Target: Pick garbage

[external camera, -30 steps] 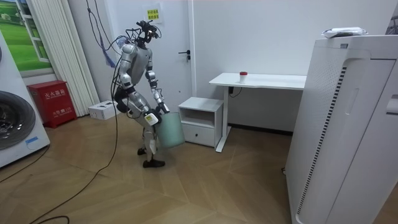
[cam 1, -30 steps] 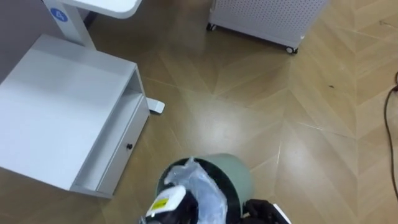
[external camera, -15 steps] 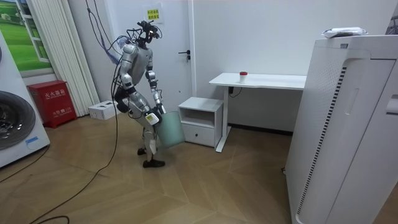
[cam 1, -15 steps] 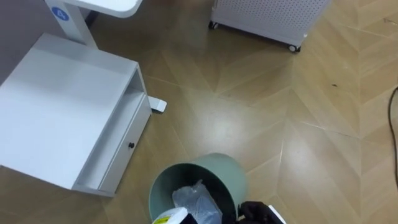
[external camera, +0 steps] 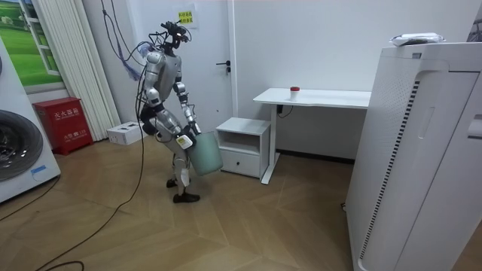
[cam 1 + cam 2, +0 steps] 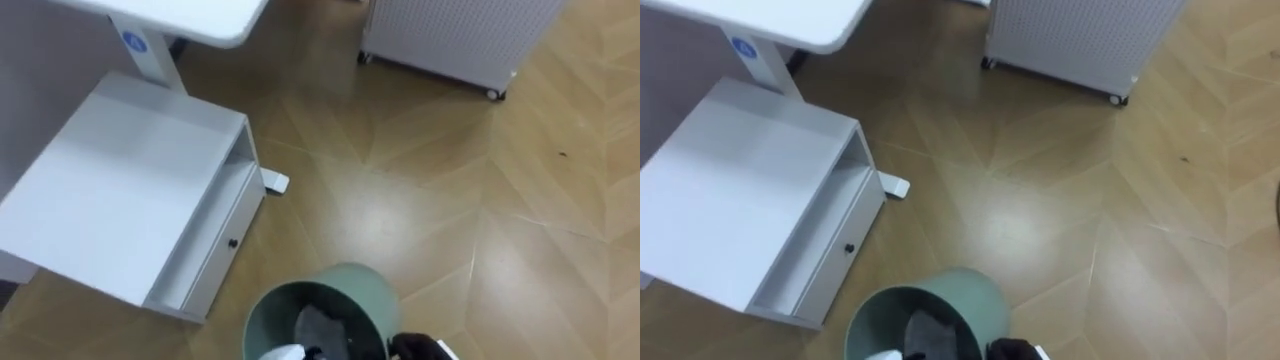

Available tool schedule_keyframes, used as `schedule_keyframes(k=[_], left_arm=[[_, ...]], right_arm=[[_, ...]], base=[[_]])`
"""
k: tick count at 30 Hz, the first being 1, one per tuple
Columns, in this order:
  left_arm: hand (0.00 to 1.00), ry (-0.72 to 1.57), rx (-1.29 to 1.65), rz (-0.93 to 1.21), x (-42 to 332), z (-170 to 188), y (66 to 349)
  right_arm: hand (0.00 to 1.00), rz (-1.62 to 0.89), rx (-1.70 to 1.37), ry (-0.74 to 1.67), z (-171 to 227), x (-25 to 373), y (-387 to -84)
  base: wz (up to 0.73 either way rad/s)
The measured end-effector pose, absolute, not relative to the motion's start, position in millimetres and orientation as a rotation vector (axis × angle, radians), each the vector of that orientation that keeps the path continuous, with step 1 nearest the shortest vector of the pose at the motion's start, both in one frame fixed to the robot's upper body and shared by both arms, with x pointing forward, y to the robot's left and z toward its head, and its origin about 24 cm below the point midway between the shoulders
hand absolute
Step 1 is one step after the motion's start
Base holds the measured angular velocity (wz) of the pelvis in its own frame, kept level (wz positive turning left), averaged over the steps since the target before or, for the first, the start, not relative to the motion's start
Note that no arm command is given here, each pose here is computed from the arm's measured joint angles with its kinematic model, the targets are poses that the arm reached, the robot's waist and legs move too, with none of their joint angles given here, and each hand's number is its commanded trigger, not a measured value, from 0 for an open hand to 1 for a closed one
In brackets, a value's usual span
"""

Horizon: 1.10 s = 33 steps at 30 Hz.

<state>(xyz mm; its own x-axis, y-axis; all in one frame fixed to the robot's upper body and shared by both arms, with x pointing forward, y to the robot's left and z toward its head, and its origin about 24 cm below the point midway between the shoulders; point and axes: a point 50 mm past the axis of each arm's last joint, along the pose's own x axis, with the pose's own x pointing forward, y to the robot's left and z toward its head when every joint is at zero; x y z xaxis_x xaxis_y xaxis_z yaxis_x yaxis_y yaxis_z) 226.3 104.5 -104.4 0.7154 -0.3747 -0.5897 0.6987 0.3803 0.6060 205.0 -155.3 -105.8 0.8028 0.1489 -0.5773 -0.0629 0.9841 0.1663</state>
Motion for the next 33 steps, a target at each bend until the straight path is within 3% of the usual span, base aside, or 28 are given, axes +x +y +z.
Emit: schedule_keyframes(k=[21,33], left_arm=[[0.0,0.191,0.751,-0.586,216,-78,101],[0.0,0.072,0.628,-0.364,209,-49,132]], right_arm=[[1.0,0.03,0.195,0.641,-114,174,-191],[1.0,-0.07,0.19,0.587,-107,159,-212]], base=[[0.04],[-0.18]])
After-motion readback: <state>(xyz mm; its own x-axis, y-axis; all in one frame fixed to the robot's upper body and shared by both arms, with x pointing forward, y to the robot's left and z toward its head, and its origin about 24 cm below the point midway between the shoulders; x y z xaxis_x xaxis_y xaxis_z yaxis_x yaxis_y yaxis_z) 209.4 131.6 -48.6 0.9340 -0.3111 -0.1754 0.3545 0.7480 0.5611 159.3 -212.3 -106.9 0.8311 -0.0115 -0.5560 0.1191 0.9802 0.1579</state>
